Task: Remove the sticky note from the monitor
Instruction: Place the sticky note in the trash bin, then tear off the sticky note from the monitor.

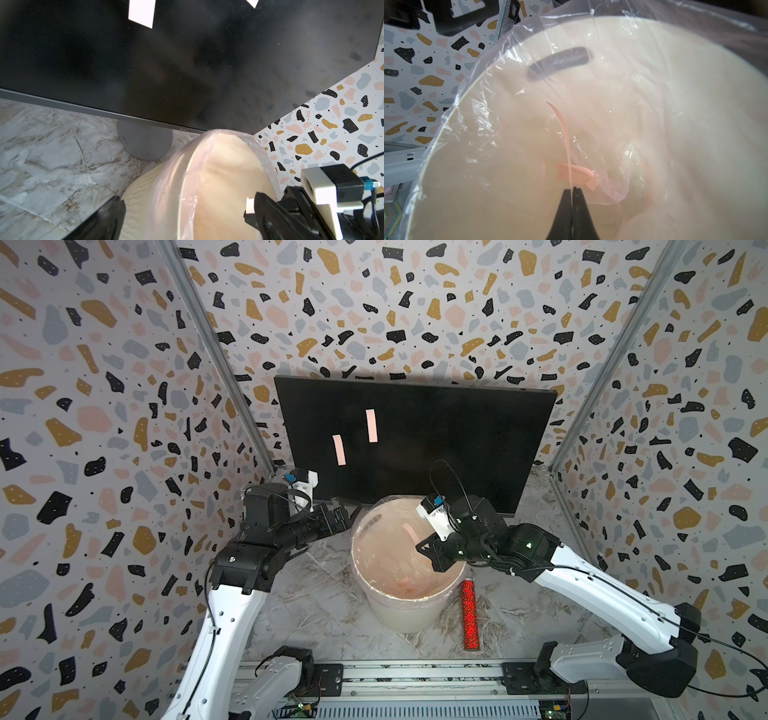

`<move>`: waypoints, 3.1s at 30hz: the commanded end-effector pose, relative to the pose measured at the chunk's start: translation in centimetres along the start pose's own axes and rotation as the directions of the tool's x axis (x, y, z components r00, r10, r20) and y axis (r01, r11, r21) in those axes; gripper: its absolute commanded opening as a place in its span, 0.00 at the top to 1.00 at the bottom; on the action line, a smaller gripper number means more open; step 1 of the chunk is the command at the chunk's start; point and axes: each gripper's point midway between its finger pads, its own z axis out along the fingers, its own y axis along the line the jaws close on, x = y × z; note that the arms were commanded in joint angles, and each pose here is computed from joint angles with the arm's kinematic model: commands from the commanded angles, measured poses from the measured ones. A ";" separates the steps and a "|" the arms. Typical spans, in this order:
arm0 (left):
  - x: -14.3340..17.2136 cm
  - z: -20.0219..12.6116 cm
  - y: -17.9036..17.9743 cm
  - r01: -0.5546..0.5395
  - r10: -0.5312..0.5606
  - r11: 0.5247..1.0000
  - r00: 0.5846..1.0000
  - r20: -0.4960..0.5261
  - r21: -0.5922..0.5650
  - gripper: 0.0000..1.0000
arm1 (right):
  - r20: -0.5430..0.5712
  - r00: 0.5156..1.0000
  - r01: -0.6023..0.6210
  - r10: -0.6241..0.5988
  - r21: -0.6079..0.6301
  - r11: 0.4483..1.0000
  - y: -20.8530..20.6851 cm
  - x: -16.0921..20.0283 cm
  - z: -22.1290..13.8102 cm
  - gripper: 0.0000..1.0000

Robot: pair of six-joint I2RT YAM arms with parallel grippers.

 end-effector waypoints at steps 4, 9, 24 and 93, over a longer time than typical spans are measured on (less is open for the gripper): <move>-3.4 0.7 -0.4 -0.029 0.027 0.999 0.995 0.093 0.021 0.01 | -0.012 1.000 0.000 0.000 0.021 1.000 -0.2 0.4 -0.7 0.80; -5.3 1.0 0.2 -0.022 0.018 0.999 0.993 0.118 0.035 0.01 | -0.019 1.000 0.008 -0.007 0.027 1.000 -0.3 0.5 -0.9 0.66; -11.6 2.3 0.6 0.045 -0.132 0.922 0.971 0.201 0.384 0.01 | 0.001 1.000 0.022 -0.022 0.026 0.999 0.0 -0.1 -1.9 0.54; -12.6 5.0 0.1 0.228 -0.281 0.857 0.959 0.048 0.463 1.00 | 0.050 0.999 0.018 -0.018 -0.002 1.000 0.7 -1.0 -3.1 0.50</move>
